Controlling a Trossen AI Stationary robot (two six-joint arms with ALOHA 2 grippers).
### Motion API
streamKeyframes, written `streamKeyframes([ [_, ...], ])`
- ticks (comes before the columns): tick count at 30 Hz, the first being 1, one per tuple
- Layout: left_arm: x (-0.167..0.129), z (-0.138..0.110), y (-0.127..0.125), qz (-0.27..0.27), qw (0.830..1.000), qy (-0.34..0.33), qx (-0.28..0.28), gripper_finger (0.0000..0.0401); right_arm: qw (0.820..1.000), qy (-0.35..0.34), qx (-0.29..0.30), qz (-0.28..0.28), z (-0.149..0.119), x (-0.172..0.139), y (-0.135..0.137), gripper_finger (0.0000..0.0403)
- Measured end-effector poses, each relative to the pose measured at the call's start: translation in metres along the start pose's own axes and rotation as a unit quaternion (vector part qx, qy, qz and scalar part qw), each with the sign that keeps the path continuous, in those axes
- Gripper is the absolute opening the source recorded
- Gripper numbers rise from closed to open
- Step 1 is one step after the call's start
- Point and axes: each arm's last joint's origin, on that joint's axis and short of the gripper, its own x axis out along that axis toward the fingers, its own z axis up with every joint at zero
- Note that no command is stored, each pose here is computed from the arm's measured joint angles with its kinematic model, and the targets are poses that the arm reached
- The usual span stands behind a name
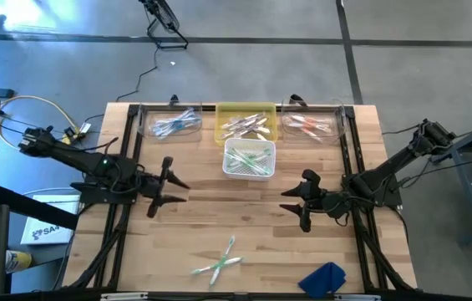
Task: Pick & Place Toothbrushes
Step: Put the green toothbrush into the white bin
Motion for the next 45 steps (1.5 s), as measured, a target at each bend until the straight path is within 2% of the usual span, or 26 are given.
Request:
streamKeyframes([
  [14, 0.001, 0.003, -0.001, 0.001, 0.998, -0.013, -0.056, 0.0177, 1.0, 0.001, -0.002, -0.001, 0.0, 0.0, 0.0, 0.0174],
  [18, 0.003, 0.003, -0.001, 0.0, 0.996, -0.013, -0.088, 0.0177, 1.0, 0.001, -0.002, -0.001, 0.0, 0.0, 0.0, 0.0174],
  [25, 0.014, -0.003, -0.007, -0.046, 0.992, 0.006, -0.118, 0.0177, 1.0, 0.002, -0.003, -0.001, 0.0, 0.0, 0.0, 0.0174],
  [31, 0.03, -0.011, -0.013, -0.053, 0.984, 0.044, -0.164, 0.0177, 1.0, 0.003, -0.003, 0.001, 0.0, 0.0, 0.0, 0.0174],
  [39, 0.049, -0.009, -0.042, -0.077, 0.983, 0.046, -0.162, 0.0177, 1.0, 0.005, -0.005, -0.001, -0.001, 0.0, 0.0, 0.0174],
  [45, 0.054, 0.0, -0.068, -0.063, 0.985, 0.042, -0.158, 0.0177, 1.0, 0.005, -0.005, -0.001, -0.001, 0.0, 0.0, 0.0174],
])
